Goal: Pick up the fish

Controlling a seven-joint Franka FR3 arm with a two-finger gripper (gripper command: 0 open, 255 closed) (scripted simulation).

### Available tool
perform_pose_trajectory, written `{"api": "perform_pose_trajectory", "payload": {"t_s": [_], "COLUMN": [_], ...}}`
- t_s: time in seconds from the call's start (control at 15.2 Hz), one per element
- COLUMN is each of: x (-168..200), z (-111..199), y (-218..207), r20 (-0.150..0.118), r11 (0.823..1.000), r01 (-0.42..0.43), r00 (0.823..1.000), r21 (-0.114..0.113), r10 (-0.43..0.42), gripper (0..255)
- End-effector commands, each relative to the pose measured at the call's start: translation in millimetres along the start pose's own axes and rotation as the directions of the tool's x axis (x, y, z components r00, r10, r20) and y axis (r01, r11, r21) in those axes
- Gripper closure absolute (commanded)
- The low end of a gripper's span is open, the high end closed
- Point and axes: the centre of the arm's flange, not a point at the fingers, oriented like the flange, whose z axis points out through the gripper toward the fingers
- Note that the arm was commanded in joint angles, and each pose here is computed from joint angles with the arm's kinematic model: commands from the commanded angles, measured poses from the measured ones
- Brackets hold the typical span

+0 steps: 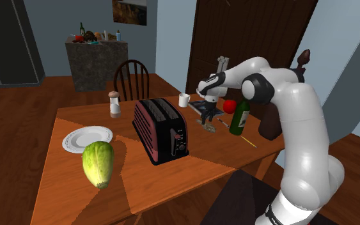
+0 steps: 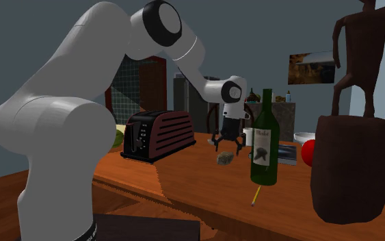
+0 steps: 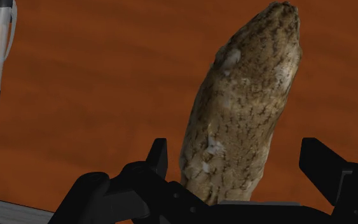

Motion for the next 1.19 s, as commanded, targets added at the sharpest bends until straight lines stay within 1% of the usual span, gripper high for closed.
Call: {"api": "perform_pose_trajectory", "payload": {"t_s": [0.0, 0.2, 0.26, 0.86, 1.12], "x": [1, 1, 1, 1, 0], "z": [10, 13, 13, 13, -8], "y": [2, 2, 2, 2, 0], "r20": [-0.001, -0.001, 0.0, -0.001, 0.0], "r11": [1.0, 1.0, 1.0, 1.0, 1.0], "r01": [0.0, 0.0, 0.0, 0.0, 0.0], "r00": [1.0, 1.0, 1.0, 1.0, 1.0], "r21": [0.0, 0.0, 0.0, 0.0, 0.0], "r10": [0.0, 0.0, 0.0, 0.0, 0.0], "gripper": [0, 0, 255, 255, 255]}}
